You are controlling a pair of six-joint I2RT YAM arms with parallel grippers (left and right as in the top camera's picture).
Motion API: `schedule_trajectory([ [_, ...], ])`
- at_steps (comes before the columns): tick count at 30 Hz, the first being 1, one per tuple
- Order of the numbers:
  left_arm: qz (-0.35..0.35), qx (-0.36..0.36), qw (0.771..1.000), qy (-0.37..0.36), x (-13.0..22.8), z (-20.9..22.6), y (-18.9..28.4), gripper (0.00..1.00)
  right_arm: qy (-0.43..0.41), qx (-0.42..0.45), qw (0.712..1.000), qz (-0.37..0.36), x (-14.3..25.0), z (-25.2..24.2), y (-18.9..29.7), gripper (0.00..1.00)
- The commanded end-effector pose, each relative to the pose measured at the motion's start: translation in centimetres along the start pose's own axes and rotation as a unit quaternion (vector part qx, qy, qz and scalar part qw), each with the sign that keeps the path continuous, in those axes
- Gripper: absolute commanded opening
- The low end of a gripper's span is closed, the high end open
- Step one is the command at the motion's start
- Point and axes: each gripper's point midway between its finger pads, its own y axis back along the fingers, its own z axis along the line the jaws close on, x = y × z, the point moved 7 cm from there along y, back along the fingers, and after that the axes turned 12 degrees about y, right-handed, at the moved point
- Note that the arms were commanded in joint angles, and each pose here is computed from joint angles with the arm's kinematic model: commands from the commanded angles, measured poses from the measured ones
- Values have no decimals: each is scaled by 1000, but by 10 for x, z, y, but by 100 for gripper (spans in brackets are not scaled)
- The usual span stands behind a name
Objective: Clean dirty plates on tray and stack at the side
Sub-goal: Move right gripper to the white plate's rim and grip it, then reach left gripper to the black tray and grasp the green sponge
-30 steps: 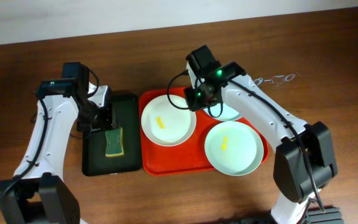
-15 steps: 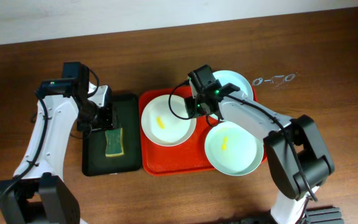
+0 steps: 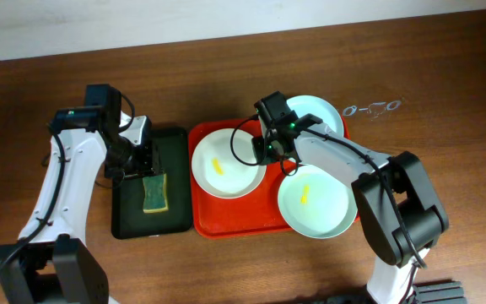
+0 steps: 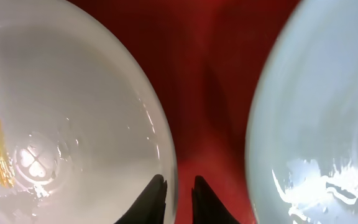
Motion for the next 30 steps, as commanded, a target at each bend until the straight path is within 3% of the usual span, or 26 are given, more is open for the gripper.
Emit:
schedule_trajectory([
  [1,3,5,1000,1,1,-1,-1,50,-26,4,1000,17,8,0,-6,15],
  [7,2,5,1000,0,1,-1,-1,50,-27,-12,999,26,11,3,-6,5],
  [19,2,5,1000,0,1,-1,-1,55,-89,-22,990,104,37,7,21,4],
  [20,2,5,1000,0,1,-1,-1,56,-91,-30,990,108,38,8,23,11],
  [21,2,5,1000,0,1,-1,-1,56,-91,-33,989,111,39,9,24,27],
  [23,4,5,1000,1,2,-1,-1,60,-91,-32,989,112,40,9,24,47],
  [24,6,4,1000,2,2,-1,-1,63,-90,-33,990,105,37,9,23,52],
  [30,5,-55,998,36,5,13,-6,58,-88,-36,992,83,29,9,22,53],
])
